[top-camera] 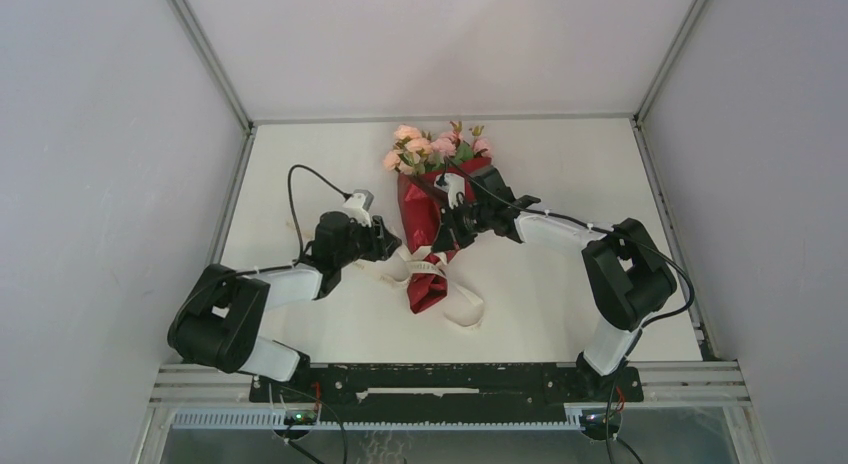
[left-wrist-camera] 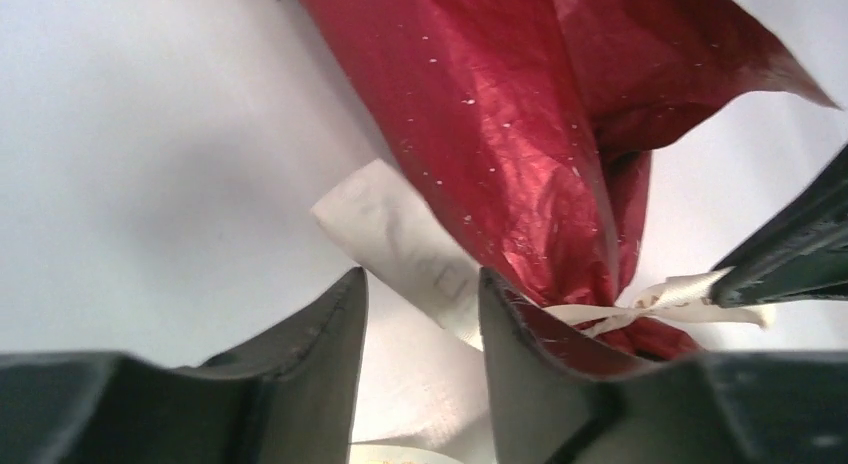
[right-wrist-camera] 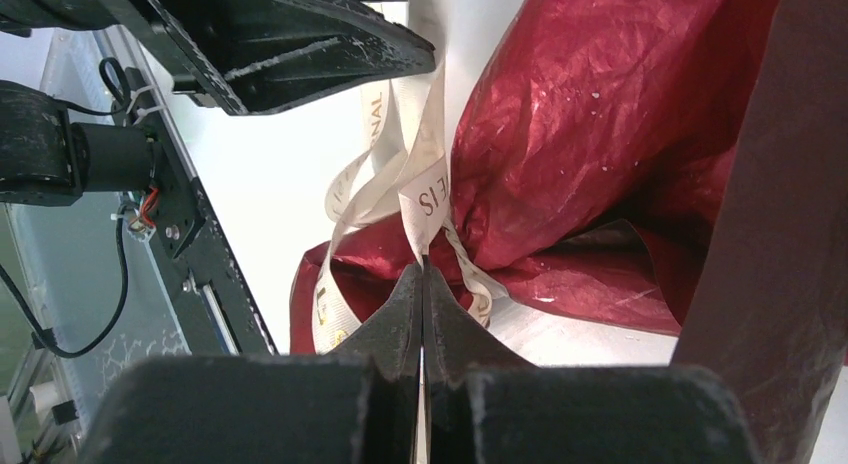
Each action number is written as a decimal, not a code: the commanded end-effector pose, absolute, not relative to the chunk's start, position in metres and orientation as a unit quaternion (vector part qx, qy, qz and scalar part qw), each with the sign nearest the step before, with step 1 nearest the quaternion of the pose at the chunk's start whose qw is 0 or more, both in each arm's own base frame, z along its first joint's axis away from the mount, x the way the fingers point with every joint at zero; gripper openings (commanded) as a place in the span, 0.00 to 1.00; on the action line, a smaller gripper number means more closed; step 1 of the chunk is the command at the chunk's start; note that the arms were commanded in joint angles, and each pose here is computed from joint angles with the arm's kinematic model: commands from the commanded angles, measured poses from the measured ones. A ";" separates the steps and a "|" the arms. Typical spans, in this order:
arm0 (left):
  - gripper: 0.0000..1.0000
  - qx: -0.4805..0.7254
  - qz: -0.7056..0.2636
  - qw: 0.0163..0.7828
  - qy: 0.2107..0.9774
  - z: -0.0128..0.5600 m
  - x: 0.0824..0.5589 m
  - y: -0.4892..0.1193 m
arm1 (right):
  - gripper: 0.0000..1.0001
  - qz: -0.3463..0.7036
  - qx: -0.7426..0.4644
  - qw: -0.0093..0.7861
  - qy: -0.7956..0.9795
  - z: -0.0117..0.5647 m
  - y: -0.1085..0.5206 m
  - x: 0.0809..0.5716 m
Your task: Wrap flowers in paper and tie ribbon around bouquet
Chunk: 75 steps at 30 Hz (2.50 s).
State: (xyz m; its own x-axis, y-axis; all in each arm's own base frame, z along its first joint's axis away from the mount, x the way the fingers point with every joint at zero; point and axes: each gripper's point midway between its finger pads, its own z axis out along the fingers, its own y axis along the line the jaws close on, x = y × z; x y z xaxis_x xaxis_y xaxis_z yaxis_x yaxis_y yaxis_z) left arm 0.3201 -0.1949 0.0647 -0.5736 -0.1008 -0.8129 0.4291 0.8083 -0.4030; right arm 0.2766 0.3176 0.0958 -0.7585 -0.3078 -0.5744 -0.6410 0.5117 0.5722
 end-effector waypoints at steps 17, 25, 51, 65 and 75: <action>0.49 0.186 -0.332 0.523 0.763 0.153 0.281 -0.197 | 0.00 0.432 -0.279 0.237 0.824 0.120 0.328 0.284; 0.61 0.570 -0.347 0.472 0.576 0.126 0.227 -0.239 | 0.00 0.434 -0.277 0.235 0.824 0.120 0.329 0.283; 0.14 0.453 -0.290 0.466 0.702 0.100 0.290 -0.268 | 0.00 0.445 -0.264 0.223 0.826 0.133 0.334 0.270; 0.57 0.526 -0.346 0.462 0.625 0.139 0.269 -0.264 | 0.00 0.444 -0.265 0.221 0.827 0.135 0.331 0.269; 0.69 0.589 -0.274 0.485 0.585 0.120 0.293 -0.274 | 0.00 0.454 -0.276 0.211 0.820 0.138 0.331 0.261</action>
